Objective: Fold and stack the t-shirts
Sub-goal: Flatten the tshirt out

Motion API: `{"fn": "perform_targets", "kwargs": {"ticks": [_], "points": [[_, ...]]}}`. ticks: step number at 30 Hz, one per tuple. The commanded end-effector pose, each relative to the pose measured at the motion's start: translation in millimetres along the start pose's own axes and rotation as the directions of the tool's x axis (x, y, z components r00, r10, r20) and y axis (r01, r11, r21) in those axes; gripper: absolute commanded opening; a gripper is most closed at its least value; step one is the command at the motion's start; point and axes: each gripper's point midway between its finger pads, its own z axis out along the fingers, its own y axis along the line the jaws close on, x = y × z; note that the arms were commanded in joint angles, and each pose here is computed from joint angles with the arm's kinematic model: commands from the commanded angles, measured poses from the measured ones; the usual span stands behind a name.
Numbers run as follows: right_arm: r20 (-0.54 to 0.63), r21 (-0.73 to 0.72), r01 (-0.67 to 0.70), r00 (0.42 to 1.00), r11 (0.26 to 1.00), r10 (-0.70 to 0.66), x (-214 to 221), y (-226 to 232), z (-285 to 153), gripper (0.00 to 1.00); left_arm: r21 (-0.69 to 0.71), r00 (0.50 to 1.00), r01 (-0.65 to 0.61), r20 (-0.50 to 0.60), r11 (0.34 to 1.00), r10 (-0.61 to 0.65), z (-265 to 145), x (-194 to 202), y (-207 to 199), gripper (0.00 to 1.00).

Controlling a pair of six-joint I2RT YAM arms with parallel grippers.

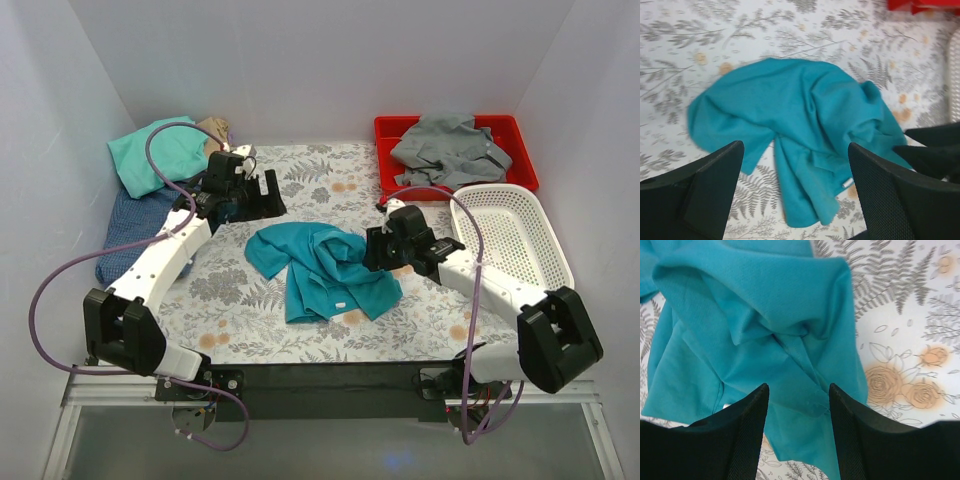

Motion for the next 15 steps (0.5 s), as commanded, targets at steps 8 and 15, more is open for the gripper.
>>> {"fn": "perform_targets", "kwargs": {"ticks": [8,15], "points": [[0.014,-0.234,0.121,0.993,0.965,-0.121,-20.7,47.6,8.4,0.57,0.216,0.981,0.060,-0.195,0.975,-0.018,6.9,68.3,-27.9,0.85],[0.035,-0.332,0.183,0.983,0.925,-0.181,-32.9,75.7,9.2,0.58,0.204,0.954,0.086,-0.298,0.975,-0.022,23.2,114.7,-34.0,0.86]]}}
